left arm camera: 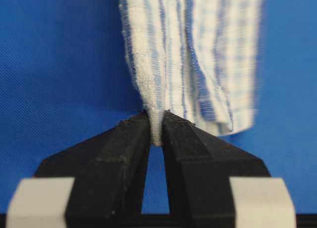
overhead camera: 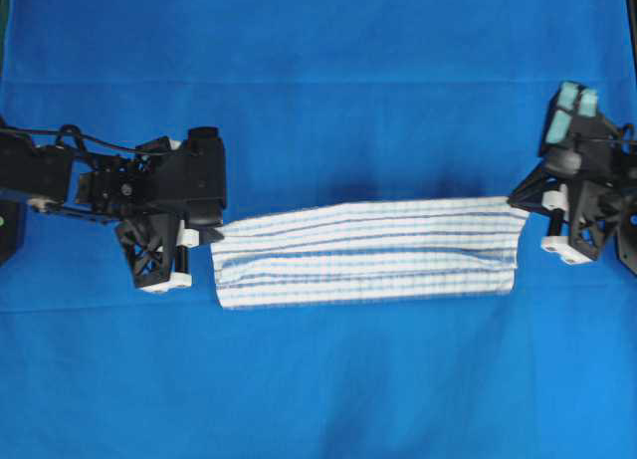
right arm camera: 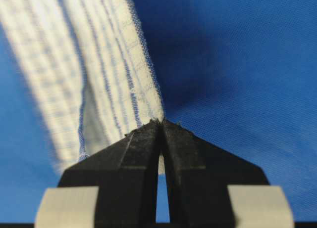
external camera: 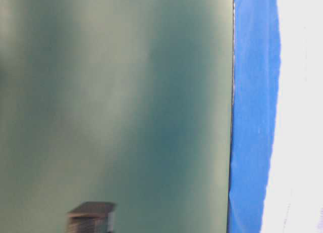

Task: Fold the blue towel.
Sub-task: 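Lift the strip and rotate it vertical, right gripper moving to far side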

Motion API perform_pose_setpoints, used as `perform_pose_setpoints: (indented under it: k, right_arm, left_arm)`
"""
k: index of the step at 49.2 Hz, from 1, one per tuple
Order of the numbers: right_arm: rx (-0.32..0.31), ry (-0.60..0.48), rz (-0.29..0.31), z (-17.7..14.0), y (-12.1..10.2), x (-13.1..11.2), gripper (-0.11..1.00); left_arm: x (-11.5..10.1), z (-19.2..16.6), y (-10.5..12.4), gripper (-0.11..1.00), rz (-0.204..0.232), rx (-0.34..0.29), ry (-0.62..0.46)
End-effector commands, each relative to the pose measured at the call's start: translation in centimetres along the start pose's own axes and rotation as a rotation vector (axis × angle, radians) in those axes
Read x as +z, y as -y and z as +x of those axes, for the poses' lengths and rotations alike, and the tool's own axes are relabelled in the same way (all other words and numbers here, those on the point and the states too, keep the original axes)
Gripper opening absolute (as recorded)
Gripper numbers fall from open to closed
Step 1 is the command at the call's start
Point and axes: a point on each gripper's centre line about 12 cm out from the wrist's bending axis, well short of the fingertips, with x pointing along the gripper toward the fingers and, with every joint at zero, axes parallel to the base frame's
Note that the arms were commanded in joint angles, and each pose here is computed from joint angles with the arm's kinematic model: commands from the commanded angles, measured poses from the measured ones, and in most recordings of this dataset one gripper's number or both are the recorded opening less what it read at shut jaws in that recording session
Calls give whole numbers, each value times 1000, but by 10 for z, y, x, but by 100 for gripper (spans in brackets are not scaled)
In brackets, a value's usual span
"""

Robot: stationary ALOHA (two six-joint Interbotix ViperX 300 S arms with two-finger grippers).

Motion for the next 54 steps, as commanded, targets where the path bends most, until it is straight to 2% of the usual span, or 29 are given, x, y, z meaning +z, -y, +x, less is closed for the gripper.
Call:
perform_pose_setpoints:
  k: [1,13,25,30,38,47,54]
  right_arm:
    - [17,54,5,-15,-4,13,2]
    - [35,124,9,-42,-4,21,2]
    - [17,99,-4,-34,-4,21,2]
    - [-12,97,-15,-29,0,24,2]
    - [-76,151,-18,-26,14,41,2]
    - [-178,221,14,-21,44,65,2]
    - [-231,258,35,-13,64,85,2]
  left_arm:
    - [18,-17,2,5,0,-10,73]
    - [31,-38,4,5,-1,-20,132]
    - [33,-37,7,5,-3,-26,137]
    - [37,-35,16,5,8,-48,157]
    - [51,-29,44,5,57,-109,209]
    - [72,-21,72,5,92,-164,262]
    - [93,-11,90,5,111,-189,290]
